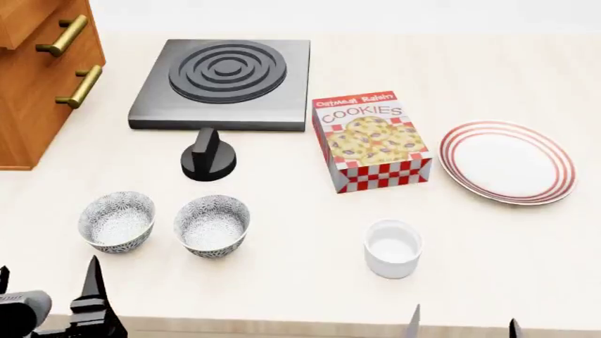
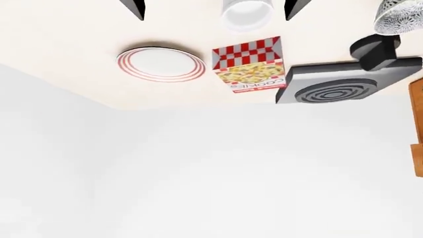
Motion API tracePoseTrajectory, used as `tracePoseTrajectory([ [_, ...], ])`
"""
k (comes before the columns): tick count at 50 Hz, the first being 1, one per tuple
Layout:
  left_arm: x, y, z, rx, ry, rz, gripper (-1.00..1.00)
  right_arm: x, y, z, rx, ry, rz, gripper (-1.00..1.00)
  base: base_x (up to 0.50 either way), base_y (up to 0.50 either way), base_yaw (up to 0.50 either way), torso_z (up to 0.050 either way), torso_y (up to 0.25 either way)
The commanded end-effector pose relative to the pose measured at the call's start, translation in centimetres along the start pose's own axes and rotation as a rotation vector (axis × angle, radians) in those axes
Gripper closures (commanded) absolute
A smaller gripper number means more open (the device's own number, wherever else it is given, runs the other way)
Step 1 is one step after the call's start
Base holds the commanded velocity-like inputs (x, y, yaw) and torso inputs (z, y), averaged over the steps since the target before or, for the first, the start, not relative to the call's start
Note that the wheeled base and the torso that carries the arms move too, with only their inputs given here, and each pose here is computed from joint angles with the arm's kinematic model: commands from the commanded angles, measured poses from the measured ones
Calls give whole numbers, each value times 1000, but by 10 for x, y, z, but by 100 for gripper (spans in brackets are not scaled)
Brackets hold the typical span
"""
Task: Pick the akita bowl from table center and place it on the plate.
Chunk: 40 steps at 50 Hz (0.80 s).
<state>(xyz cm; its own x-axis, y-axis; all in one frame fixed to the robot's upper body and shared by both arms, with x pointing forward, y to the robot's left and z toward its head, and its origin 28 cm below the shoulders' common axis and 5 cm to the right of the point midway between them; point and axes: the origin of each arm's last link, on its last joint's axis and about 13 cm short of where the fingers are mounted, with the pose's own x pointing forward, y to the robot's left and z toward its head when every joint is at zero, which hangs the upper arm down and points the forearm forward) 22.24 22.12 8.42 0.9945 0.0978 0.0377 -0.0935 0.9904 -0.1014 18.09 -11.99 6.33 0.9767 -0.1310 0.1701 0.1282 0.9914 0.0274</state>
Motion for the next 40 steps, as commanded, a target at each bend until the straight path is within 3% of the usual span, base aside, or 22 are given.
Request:
tracePoseTrajectory([
  [1,8,4,25,-3,-62,44,-100,-13,-12,25,0,-109,-77,-100,0,0,0,0,0],
  [15,-11,4,22,3,-96,32,-100,-25,-16,31,-9,-134,-118,-100,354,0,0,0,0],
  [24,-9,11,26,-61,-112,48,-100,-24,-18,32,-3,-148,-132,-100,76,0,0,0,0],
  [31,-7,11,25,-61,-108,50,-100,-23,-18,31,-4,-153,-140,-100,500,0,0,0,0],
  [40,-6,11,25,-60,-107,50,-100,-22,-18,31,2,-149,-141,-100,11,0,0,0,0],
])
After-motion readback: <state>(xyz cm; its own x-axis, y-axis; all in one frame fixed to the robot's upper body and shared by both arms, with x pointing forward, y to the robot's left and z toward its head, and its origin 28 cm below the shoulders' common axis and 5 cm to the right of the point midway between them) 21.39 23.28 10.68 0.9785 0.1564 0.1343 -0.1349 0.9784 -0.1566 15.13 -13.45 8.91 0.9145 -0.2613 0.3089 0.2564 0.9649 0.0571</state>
